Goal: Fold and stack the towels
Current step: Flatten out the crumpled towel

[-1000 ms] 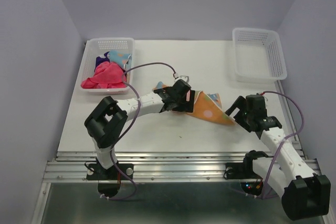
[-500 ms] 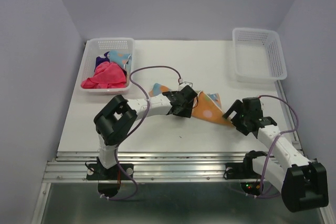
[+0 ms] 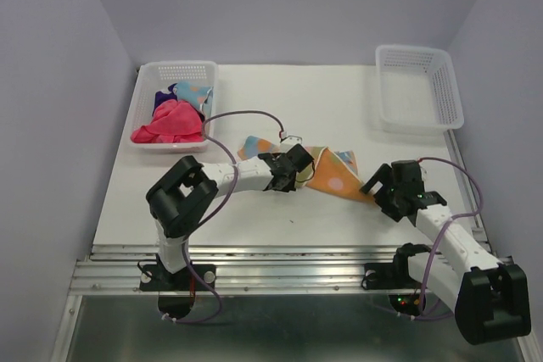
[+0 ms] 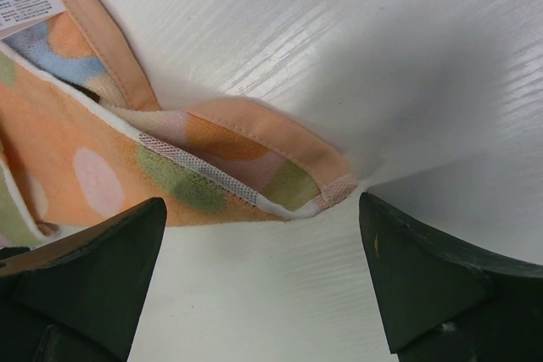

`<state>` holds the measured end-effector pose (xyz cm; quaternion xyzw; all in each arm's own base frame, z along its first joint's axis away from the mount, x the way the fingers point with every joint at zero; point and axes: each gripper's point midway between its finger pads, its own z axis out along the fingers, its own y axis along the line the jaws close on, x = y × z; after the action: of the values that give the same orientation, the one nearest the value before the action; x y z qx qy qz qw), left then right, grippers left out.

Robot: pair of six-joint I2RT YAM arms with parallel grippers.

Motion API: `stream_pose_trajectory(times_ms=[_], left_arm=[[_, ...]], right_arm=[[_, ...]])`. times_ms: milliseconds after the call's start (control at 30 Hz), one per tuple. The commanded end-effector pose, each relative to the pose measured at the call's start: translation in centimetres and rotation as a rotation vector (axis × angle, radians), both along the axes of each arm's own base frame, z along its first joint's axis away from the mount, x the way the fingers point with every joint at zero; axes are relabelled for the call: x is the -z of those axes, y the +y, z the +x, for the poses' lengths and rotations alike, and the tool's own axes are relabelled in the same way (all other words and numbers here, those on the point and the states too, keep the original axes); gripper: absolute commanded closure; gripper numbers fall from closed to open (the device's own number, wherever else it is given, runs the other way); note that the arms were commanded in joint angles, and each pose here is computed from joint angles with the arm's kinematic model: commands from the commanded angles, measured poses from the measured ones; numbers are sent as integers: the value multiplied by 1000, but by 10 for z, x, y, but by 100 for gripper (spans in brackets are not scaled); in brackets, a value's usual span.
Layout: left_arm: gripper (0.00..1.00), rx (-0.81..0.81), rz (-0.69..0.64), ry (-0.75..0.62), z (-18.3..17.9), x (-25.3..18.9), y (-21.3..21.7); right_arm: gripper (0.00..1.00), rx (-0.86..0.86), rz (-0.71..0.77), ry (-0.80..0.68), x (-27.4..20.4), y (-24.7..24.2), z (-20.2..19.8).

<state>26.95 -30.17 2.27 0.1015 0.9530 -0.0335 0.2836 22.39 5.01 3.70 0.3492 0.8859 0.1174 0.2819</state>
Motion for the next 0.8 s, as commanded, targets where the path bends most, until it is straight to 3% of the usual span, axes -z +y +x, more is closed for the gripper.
stream_pose_trajectory(times_ms=[0,100,233,267,333,400,467,600,767], left_arm=[[100,-38,-63,-104,6,-34,9],[100,-44,-76,-122,5,-41,13],[100,-31,-117,-136,5,-51,9],[100,-26,-120,-134,4,-51,9],[100,-19,-139,-140,4,-54,7],[100,-13,-162,-143,4,-56,3],[100,-6,-182,-142,5,-57,-1],[100,-7,-196,-143,9,-57,-3],[100,-30,-251,-127,13,-57,10]], right_arm=[[0,45,-20,-15,5,-7,0],[5,58,-19,-36,6,-8,2],[26,90,-32,-95,2,-13,14],[34,94,-37,-100,2,-14,15],[64,96,-51,-127,-1,-17,20],[78,54,-56,-163,-8,-13,25],[99,4,-71,-200,-16,-11,30],[99,-96,-113,-342,-60,-7,46],[99,-276,-50,-633,-164,27,77]])
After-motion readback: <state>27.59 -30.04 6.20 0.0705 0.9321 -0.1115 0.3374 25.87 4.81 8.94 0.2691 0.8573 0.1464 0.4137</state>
